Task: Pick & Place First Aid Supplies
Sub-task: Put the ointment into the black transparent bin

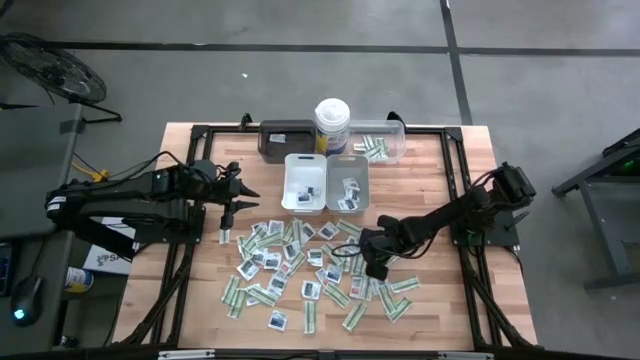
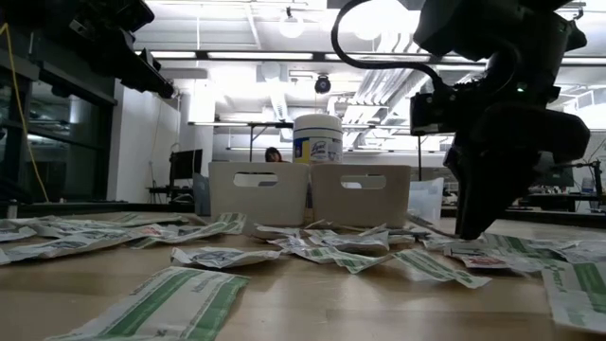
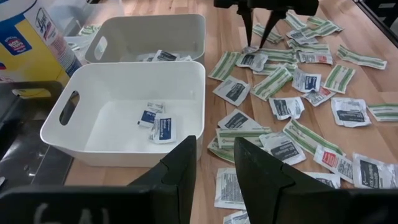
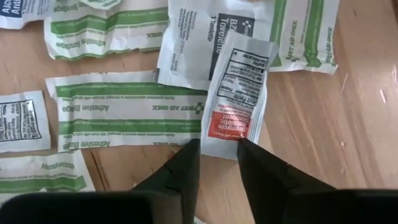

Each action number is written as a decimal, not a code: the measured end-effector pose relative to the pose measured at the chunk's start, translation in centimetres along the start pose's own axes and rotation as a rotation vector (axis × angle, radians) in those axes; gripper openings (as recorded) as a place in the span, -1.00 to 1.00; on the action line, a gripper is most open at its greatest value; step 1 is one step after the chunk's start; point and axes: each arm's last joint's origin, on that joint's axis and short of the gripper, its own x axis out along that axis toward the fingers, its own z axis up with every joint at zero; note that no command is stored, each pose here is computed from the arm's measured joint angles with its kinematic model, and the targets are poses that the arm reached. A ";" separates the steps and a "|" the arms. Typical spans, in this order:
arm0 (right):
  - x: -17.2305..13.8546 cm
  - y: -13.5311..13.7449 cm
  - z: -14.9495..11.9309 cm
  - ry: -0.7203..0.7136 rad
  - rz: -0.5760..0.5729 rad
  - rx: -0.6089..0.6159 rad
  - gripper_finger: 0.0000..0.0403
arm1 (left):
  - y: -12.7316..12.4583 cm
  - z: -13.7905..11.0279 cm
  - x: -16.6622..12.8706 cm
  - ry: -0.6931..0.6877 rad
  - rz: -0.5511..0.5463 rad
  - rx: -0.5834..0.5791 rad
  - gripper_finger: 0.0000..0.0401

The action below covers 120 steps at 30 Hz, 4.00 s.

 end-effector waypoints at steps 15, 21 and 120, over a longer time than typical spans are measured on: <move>0.0 0.0 -0.1 0.031 0.023 0.076 -0.98 | 0.0 0.0 0.0 0.000 0.000 0.000 -0.47; -0.5 -0.1 -0.2 0.030 0.026 0.113 -0.99 | 0.0 0.0 0.0 0.000 0.000 0.000 -0.47; -12.1 -4.7 12.8 -0.793 -0.276 0.013 -1.00 | 3.3 10.3 16.0 -0.298 0.123 -0.262 -0.53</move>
